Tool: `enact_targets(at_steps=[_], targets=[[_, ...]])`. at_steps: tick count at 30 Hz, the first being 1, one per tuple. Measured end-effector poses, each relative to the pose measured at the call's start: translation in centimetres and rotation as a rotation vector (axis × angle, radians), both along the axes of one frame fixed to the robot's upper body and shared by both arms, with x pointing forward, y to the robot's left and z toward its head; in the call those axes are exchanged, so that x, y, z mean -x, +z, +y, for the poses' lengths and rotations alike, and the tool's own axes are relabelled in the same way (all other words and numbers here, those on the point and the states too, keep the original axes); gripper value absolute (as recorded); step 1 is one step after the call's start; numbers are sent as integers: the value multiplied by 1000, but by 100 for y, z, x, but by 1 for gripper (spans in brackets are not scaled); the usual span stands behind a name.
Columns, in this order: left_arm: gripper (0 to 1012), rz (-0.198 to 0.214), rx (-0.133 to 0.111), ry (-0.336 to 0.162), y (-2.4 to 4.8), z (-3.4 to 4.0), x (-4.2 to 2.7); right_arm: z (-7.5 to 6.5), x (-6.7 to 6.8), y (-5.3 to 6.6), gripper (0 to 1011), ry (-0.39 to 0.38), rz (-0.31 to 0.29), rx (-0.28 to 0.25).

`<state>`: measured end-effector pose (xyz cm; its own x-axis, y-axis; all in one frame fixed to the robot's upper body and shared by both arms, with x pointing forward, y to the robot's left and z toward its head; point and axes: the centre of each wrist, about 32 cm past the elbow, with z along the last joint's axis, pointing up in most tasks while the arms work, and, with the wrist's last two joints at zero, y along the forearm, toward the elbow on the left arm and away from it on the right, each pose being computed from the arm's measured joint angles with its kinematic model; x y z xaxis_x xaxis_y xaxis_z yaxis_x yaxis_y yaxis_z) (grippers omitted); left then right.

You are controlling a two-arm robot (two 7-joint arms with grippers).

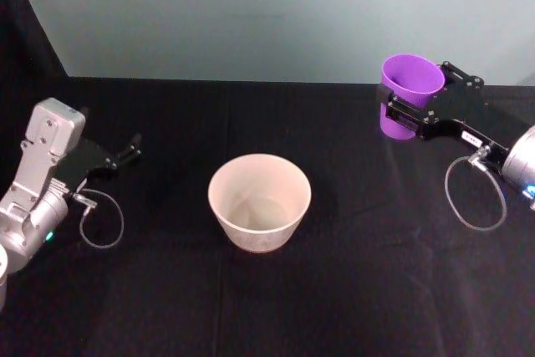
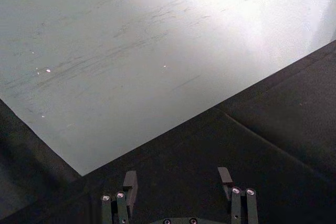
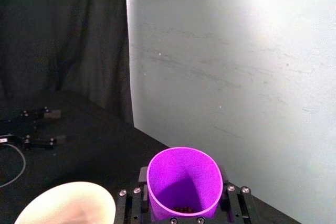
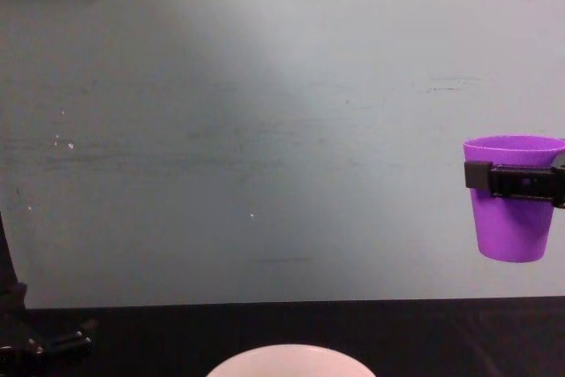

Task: Pick up the cup and pour the mung beans from the cup into the bowl.

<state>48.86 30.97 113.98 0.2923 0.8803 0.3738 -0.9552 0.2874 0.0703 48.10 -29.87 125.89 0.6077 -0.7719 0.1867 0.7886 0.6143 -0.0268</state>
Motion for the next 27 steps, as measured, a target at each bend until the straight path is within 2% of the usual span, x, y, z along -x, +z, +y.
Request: enact_targets(at_steps=[27], targets=[[1000, 0, 0, 0, 0, 0, 0, 0, 0, 0, 735, 0, 0, 0]])
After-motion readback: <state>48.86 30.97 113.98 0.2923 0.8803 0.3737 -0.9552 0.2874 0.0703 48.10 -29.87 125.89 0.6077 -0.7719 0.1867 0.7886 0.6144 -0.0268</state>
